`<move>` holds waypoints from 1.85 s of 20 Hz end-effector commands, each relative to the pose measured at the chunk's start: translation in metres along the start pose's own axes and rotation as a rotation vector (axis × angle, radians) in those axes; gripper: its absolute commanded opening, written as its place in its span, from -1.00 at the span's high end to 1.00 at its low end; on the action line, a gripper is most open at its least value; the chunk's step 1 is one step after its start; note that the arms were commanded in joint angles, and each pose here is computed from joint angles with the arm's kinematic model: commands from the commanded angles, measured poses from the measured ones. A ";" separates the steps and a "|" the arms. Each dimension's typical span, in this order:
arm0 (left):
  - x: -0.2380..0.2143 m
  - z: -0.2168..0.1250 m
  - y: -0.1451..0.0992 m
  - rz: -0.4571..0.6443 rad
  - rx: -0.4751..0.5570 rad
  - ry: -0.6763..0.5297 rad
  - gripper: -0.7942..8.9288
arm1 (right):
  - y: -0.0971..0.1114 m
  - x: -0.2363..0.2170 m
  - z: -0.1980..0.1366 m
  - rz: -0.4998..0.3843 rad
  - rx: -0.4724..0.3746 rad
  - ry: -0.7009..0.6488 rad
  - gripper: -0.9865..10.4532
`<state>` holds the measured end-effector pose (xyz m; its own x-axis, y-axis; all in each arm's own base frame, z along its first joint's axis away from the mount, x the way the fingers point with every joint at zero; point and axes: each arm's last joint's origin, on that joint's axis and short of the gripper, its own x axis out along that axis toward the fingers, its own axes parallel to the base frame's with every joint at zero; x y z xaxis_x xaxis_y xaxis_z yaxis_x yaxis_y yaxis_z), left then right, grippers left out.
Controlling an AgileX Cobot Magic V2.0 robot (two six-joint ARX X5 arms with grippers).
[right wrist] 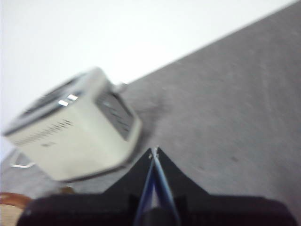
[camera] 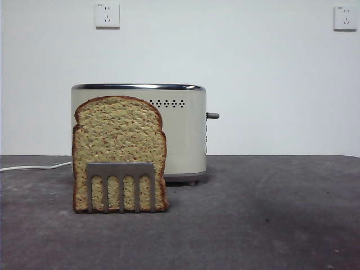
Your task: Pick up a slice of bread from the rack,put the bread on the toaster,press the button
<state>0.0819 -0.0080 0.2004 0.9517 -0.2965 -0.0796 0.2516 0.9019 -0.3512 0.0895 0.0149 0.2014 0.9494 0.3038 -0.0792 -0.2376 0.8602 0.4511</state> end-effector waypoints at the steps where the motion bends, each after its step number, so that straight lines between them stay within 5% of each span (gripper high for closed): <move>1: -0.006 0.015 -0.008 -0.024 -0.004 0.003 0.85 | 0.011 -0.002 0.020 0.035 -0.025 -0.006 0.85; 8: -0.016 0.053 -0.029 -0.145 0.044 0.065 0.85 | 0.037 -0.001 0.067 0.066 -0.173 0.147 0.85; 17: -0.023 0.095 -0.052 -0.361 0.280 0.290 0.85 | 0.068 0.001 0.121 0.215 -0.355 0.420 0.85; 32: -0.026 0.120 -0.063 -0.423 0.409 0.375 0.81 | 0.079 0.002 0.142 0.270 -0.433 0.546 0.85; 33: -0.026 0.121 -0.063 -0.409 0.416 0.374 0.63 | 0.079 0.002 0.142 0.270 -0.433 0.546 0.85; 35: -0.025 0.121 -0.064 -0.393 0.435 0.367 -0.06 | 0.079 0.002 0.142 0.270 -0.433 0.546 0.85; 36: -0.025 0.122 -0.065 -0.405 0.442 0.364 -0.28 | 0.079 0.002 0.142 0.270 -0.433 0.546 0.85; 37: -0.023 0.122 -0.065 -0.416 0.449 0.365 -0.30 | 0.079 0.002 0.142 0.270 -0.433 0.546 0.85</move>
<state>0.0644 -0.0217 0.3379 0.6602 -0.6571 -0.3639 0.6977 0.7158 -0.0268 0.1019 0.0253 0.3627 0.6369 0.5868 -0.5000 -0.6073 0.7814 0.1435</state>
